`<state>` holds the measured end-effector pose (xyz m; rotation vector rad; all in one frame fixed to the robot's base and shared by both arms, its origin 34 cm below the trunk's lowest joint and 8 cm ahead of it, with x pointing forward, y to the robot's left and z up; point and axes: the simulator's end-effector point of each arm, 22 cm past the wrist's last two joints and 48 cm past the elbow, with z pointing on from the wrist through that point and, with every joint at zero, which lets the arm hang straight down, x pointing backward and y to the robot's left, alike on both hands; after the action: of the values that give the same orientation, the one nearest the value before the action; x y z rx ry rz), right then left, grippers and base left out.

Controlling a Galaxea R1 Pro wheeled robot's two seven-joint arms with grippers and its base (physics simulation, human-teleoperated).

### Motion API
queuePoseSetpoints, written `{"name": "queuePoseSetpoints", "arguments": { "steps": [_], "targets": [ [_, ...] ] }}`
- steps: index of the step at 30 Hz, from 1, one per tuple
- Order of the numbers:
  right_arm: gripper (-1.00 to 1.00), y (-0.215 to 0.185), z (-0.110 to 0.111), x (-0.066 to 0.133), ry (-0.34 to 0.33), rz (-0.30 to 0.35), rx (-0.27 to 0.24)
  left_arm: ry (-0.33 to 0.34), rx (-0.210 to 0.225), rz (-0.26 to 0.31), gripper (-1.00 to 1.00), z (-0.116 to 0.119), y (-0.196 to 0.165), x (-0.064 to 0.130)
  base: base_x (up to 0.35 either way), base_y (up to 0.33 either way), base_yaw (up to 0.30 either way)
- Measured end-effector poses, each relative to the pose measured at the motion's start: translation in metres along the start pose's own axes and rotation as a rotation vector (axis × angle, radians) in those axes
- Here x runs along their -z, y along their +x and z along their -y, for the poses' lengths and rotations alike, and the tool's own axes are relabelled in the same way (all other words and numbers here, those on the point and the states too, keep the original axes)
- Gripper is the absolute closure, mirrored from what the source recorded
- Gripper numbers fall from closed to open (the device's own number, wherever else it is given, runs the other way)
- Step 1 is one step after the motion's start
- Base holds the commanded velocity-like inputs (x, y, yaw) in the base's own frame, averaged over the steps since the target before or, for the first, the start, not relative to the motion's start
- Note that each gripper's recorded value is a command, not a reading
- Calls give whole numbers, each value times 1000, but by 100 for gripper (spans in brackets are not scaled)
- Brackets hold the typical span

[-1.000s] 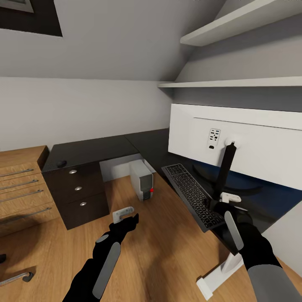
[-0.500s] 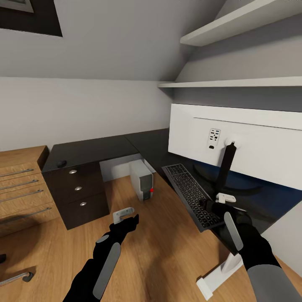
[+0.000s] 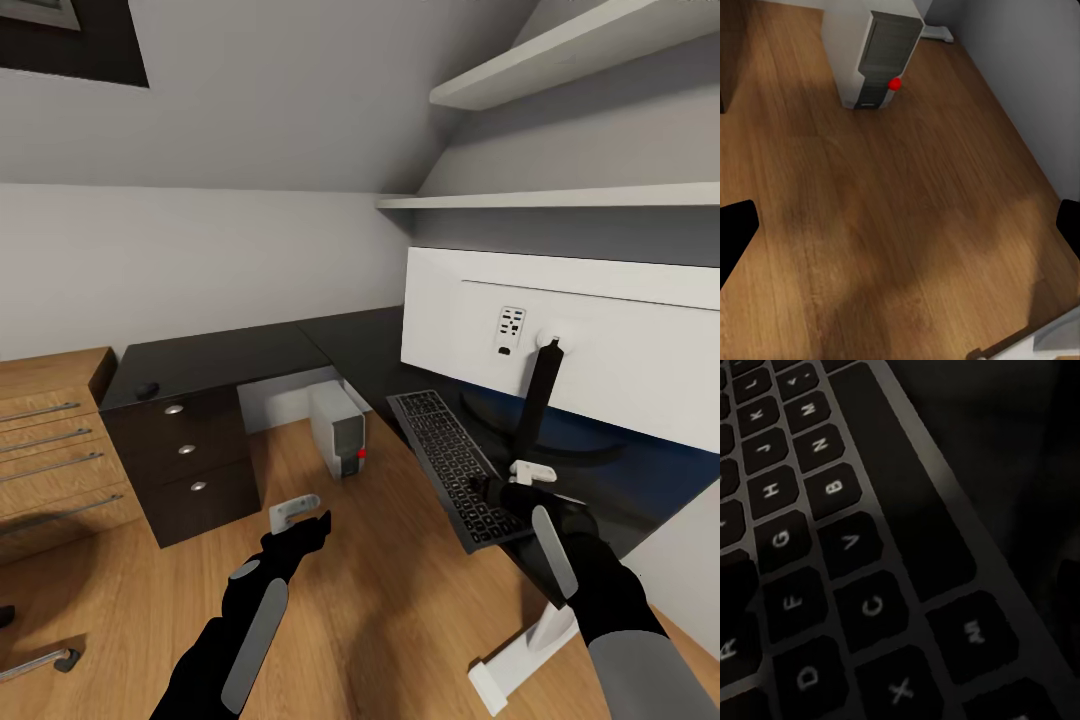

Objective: In the bedroom, organize the workspace by keeping the computer under the desk, ensuring the monitor is on the desk, placing the keyboard on the desk next to the monitor, placing the mouse on the desk next to the keyboard, moving the folder from the swivel chair onto the desk next to the mouse, stacking the notebook on top of the folder with the pen on top of the notebook, and positioning the swivel chair next to the desk.

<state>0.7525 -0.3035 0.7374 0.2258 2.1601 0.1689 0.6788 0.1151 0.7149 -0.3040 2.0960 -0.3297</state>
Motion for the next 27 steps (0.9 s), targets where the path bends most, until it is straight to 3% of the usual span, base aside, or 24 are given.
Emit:
{"name": "queuePoseSetpoints", "arguments": {
  "steps": [27],
  "targets": [
    [-100,4,-17,0,-32,-9,32,-1,0,-1,-100,0,1,0,0,0,0]
  ]
}}
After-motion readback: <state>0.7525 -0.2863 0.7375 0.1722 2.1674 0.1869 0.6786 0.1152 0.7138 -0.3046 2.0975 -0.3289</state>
